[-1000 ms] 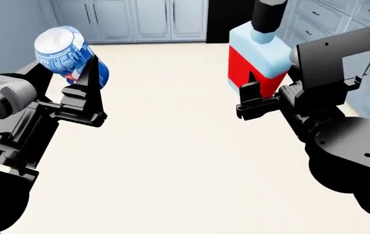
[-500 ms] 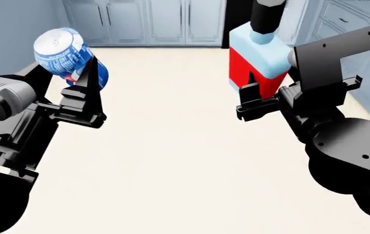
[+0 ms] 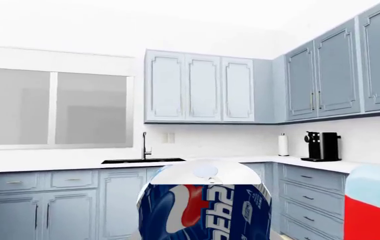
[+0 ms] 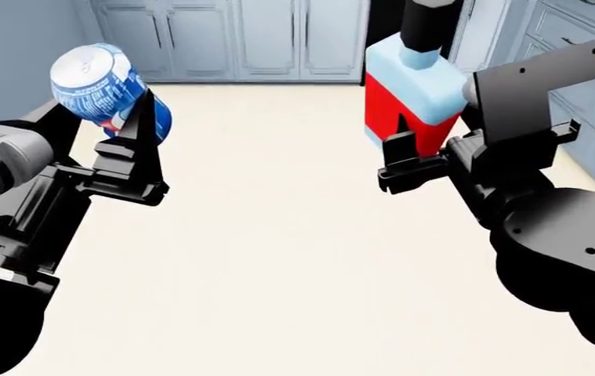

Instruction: Move the drinks to the dining counter.

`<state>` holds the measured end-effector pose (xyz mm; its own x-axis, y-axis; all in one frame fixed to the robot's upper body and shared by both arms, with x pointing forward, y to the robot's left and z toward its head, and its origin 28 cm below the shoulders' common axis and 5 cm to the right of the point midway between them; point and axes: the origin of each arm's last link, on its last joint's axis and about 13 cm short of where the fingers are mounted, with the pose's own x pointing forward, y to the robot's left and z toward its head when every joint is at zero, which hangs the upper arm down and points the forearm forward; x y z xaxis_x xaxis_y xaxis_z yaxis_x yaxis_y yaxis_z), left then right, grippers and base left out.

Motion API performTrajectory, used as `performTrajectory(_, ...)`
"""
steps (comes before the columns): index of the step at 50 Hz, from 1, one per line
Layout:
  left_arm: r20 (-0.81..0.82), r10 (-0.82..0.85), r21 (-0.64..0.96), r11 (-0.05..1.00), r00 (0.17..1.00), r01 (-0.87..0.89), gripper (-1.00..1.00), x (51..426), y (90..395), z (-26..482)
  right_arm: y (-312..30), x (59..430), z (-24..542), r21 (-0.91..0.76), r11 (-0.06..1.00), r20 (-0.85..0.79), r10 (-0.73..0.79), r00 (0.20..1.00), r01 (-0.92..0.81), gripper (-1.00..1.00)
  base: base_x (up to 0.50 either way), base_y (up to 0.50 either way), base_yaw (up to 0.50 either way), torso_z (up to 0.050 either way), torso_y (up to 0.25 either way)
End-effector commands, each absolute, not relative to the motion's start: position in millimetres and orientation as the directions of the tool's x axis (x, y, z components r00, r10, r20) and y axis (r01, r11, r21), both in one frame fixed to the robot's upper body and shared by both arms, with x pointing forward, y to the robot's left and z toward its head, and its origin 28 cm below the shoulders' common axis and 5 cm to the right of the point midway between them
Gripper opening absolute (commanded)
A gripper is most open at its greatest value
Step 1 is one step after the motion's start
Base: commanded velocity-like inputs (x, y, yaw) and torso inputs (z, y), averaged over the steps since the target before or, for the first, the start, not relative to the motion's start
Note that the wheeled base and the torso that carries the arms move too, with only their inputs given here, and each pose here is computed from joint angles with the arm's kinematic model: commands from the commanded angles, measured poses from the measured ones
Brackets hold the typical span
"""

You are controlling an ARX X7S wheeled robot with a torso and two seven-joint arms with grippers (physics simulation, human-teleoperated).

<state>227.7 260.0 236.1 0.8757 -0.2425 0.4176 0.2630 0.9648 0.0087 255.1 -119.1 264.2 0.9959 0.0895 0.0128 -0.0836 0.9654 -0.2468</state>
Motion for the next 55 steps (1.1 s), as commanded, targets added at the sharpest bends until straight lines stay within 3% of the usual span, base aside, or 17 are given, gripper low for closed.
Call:
performTrajectory(1, 0.424, -0.237, -0.003, 0.965, 0.874, 0.263, -1.0, 226.6, 259.9, 236.7, -122.4, 255.6, 269.0, -0.285, 0.958, 0.071, 0.043, 0.997, -0.022, -1.0, -0.24, 0.5, 0.0, 0.0, 0.01)
performTrajectory(19, 0.428, -0.235, -0.004, 0.965, 0.873, 0.263, -1.0, 226.4, 260.9, 237.6, -120.8, 256.5, 271.9, -0.301, 0.953, 0.072, 0.045, 0.996, -0.021, -1.0, -0.45, 0.38, 0.0, 0.001, 0.002)
performTrajectory(55, 0.424, -0.236, -0.007, 0.964, 0.874, 0.264, -1.0, 227.9, 260.3, 235.2, -120.4, 257.6, 270.0, -0.319, 0.948, 0.067, 0.04, 0.997, -0.017, -1.0, -0.5, -0.01, 0.0, 0.001, 0.002)
